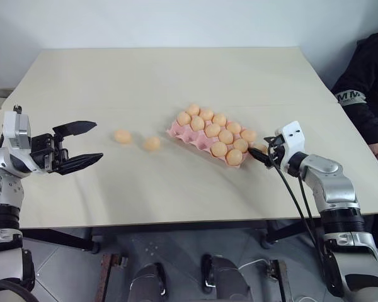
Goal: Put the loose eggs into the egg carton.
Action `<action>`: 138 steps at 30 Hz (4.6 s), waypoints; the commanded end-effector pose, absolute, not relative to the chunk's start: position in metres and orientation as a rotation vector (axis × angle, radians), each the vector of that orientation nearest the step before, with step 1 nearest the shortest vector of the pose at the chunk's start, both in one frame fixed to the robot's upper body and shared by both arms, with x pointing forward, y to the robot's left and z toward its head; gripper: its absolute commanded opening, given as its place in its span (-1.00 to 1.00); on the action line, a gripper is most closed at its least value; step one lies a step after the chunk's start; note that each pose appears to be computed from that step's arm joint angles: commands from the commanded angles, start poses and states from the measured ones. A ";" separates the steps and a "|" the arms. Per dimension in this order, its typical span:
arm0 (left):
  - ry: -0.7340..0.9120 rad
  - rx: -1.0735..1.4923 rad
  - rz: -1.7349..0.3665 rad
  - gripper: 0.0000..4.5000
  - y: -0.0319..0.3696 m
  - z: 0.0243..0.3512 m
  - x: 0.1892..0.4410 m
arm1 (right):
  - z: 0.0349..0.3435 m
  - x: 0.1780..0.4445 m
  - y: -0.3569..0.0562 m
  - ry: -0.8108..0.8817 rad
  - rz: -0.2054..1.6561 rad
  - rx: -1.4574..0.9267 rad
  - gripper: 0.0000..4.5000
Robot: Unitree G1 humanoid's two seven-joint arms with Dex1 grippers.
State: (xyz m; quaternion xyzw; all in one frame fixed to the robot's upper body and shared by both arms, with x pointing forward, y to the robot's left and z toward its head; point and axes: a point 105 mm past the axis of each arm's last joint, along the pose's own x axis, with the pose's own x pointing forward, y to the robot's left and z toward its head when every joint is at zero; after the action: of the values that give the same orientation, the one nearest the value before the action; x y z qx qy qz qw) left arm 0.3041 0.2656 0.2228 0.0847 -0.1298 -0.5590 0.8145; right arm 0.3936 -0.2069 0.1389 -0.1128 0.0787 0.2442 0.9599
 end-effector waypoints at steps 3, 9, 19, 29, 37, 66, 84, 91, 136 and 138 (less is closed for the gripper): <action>-0.307 0.234 -1.289 1.00 0.265 0.227 0.290 | 0.158 0.386 -0.212 0.104 0.486 -0.225 0.61; -0.311 0.231 -1.289 1.00 0.264 0.227 0.292 | 0.165 0.385 -0.212 0.076 0.478 -0.210 0.61; -0.314 0.231 -1.288 1.00 0.262 0.228 0.294 | 0.149 0.385 -0.219 0.127 0.479 -0.201 0.61; -0.318 0.236 -1.288 1.00 0.262 0.229 0.294 | 0.137 0.398 -0.222 0.149 0.481 -0.180 0.61; -0.319 0.236 -1.289 1.00 0.262 0.229 0.293 | 0.132 0.409 -0.228 0.152 0.440 -0.183 0.45; -0.328 0.228 -1.290 1.00 0.260 0.227 0.294 | 0.252 0.376 -0.138 -0.132 0.598 -0.240 -0.23; -0.332 0.223 -1.255 1.00 0.264 0.218 0.277 | 0.190 0.389 -0.048 0.060 0.758 -0.391 -0.23; -0.333 0.224 -1.241 1.00 0.265 0.218 0.274 | 0.191 0.399 -0.046 0.047 0.751 -0.422 -0.23; -0.366 0.212 -1.224 1.00 0.259 0.219 0.283 | 0.220 0.393 -0.015 -0.024 0.798 -0.231 0.99; -0.365 0.215 -1.222 1.00 0.260 0.218 0.282 | 0.213 0.390 -0.004 -0.016 0.800 -0.206 0.99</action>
State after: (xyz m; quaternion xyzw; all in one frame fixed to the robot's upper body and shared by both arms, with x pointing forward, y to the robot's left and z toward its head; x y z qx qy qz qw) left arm 0.2895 0.2583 0.2110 0.0836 -0.1555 -0.5572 0.8114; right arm 0.3918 -0.0085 0.2084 -0.1027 0.0050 0.3955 0.9127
